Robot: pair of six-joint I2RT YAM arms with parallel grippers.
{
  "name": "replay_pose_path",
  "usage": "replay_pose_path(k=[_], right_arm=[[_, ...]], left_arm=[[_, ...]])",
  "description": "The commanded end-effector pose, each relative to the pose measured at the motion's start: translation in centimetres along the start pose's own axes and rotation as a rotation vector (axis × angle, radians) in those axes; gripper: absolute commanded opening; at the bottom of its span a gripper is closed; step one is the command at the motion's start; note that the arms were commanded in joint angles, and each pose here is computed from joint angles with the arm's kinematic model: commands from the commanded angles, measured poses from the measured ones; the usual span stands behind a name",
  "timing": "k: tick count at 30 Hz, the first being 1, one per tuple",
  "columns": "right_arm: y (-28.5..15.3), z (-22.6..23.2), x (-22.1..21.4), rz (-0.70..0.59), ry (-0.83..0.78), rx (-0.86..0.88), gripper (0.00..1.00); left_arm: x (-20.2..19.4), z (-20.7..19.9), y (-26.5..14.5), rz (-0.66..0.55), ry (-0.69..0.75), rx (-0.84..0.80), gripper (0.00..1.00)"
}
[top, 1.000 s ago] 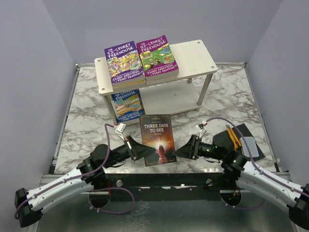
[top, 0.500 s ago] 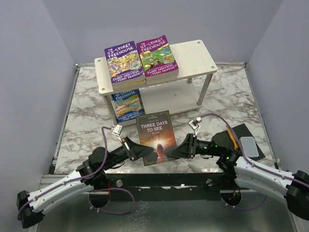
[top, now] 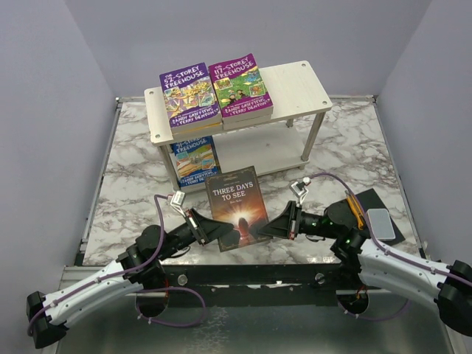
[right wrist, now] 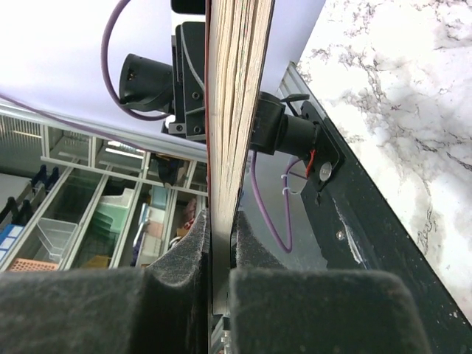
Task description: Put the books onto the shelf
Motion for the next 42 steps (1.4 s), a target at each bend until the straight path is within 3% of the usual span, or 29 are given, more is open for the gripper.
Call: replay_pose_path(k=[1,3,4,8,11,13,17,25,33,42], right_arm=[[0.4,1.0,0.5,-0.047,-0.019,0.022,0.01],[0.4,1.0,0.9,-0.084,-0.030,-0.016,0.00],[0.3,1.1,1.0,-0.099,-0.042,-0.031,0.01],[-0.1,2.1,2.0,-0.189,-0.098,-0.132,0.01],[-0.6,2.5,2.6,-0.246,-0.133,-0.215,0.01],[-0.9,2.5,3.1,-0.280,-0.156,-0.292,0.01],[-1.0,2.4,4.0,-0.322,-0.208,-0.405,0.01],[0.5,3.3,6.3,-0.363,-0.314,-0.506,0.01],[3.4,2.5,8.9,-0.331,-0.369,-0.557,0.01],[4.8,0.6,12.7,-0.282,-0.311,-0.506,0.01]], left_arm=[[-0.1,1.2,0.0,-0.021,0.028,0.065,0.03],[-0.2,1.4,0.0,-0.008,0.037,0.082,0.05],[-0.3,1.5,0.0,-0.001,0.042,0.094,0.10],[-0.1,1.7,-0.3,0.015,0.072,0.152,0.46],[0.5,1.6,-0.6,0.017,0.118,0.220,0.64],[1.0,1.5,-1.0,0.019,0.158,0.277,0.82],[2.3,0.9,-1.7,0.023,0.244,0.368,0.98],[5.7,-1.6,-3.6,0.035,0.474,0.495,0.99],[9.0,-5.5,-5.7,-0.020,0.628,0.463,0.99],[9.5,-6.4,-6.6,-0.016,0.713,0.401,0.99]])
Point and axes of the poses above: each gripper's point midway between its finger pads, its own y axis out along the fingers, its own z axis along the line the jaws close on, x = y × z, the point moved 8 cm from there along -y, back along the fingers, and after that the axes turned 15 degrees about y, right-handed, at the moved point
